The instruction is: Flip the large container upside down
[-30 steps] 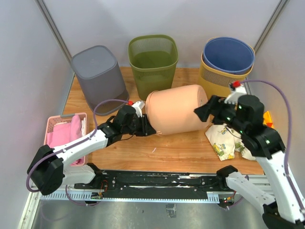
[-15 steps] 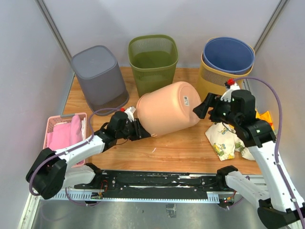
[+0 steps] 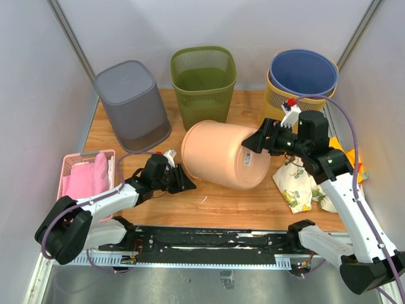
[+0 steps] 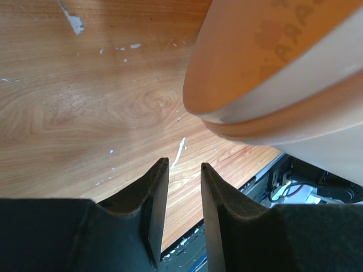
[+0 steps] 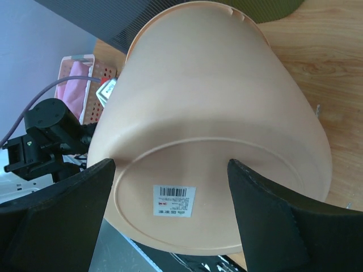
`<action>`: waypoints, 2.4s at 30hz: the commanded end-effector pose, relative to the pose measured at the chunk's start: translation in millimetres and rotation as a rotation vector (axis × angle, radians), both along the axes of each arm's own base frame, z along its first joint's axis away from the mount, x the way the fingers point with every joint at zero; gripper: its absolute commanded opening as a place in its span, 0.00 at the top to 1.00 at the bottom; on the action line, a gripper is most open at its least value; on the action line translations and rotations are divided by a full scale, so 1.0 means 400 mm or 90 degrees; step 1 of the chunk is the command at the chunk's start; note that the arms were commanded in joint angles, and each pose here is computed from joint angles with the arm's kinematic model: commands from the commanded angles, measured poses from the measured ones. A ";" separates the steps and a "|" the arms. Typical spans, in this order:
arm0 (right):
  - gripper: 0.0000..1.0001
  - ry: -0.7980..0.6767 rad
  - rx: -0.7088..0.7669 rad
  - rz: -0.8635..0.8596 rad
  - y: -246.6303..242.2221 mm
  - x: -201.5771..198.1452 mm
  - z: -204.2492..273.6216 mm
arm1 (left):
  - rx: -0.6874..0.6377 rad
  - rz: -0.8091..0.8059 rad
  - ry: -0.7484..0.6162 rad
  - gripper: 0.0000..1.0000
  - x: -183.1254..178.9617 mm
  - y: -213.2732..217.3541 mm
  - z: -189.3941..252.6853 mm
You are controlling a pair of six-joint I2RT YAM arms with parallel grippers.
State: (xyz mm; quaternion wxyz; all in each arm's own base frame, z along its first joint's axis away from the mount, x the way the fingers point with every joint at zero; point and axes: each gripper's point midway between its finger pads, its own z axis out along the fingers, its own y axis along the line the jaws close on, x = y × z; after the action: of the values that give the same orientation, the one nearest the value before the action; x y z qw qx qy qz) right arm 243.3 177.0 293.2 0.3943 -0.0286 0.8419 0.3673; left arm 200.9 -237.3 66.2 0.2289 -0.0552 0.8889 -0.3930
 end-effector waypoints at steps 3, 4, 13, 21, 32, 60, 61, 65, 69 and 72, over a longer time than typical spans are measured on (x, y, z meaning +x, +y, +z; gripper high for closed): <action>0.18 -0.048 -0.014 0.016 0.000 0.007 0.049 | -0.013 0.027 -0.001 0.66 0.013 0.014 0.001; 0.18 -0.040 -0.006 0.022 0.007 0.008 0.044 | -0.015 0.027 -0.001 0.66 0.014 0.013 0.002; 0.18 -0.021 0.047 0.048 0.060 -0.002 0.027 | -0.001 0.013 -0.011 0.62 0.018 0.014 0.012; 0.17 0.000 -0.062 -0.114 -0.076 0.000 -0.037 | 0.106 0.021 -0.073 0.22 0.036 0.079 0.112; 0.16 0.063 -0.035 -0.195 -0.137 -0.036 -0.114 | 0.154 0.024 -0.363 0.08 0.135 0.116 0.479; 0.19 0.188 0.272 -0.056 0.051 -0.038 -0.154 | 0.202 -0.095 -0.343 0.63 0.267 0.034 0.397; 0.19 0.185 0.276 -0.047 0.055 -0.038 -0.147 | 0.199 -0.097 -0.339 0.65 0.267 0.031 0.390; 0.20 0.160 0.285 -0.021 0.064 -0.046 -0.114 | 0.177 -0.112 -0.322 0.69 0.262 0.013 0.363; 0.20 0.122 0.293 0.006 0.067 -0.058 -0.057 | 0.148 -0.128 -0.301 0.76 0.251 -0.008 0.335; 0.20 0.095 0.292 0.024 0.068 -0.069 -0.017 | 0.120 -0.135 -0.289 0.79 0.242 -0.025 0.322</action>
State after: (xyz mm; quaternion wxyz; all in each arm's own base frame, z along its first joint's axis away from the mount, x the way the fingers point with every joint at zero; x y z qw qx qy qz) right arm 223.5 191.6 209.7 0.2660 0.1598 0.8155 0.4886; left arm 326.2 -224.7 234.1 0.4663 0.1303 0.8290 -0.2797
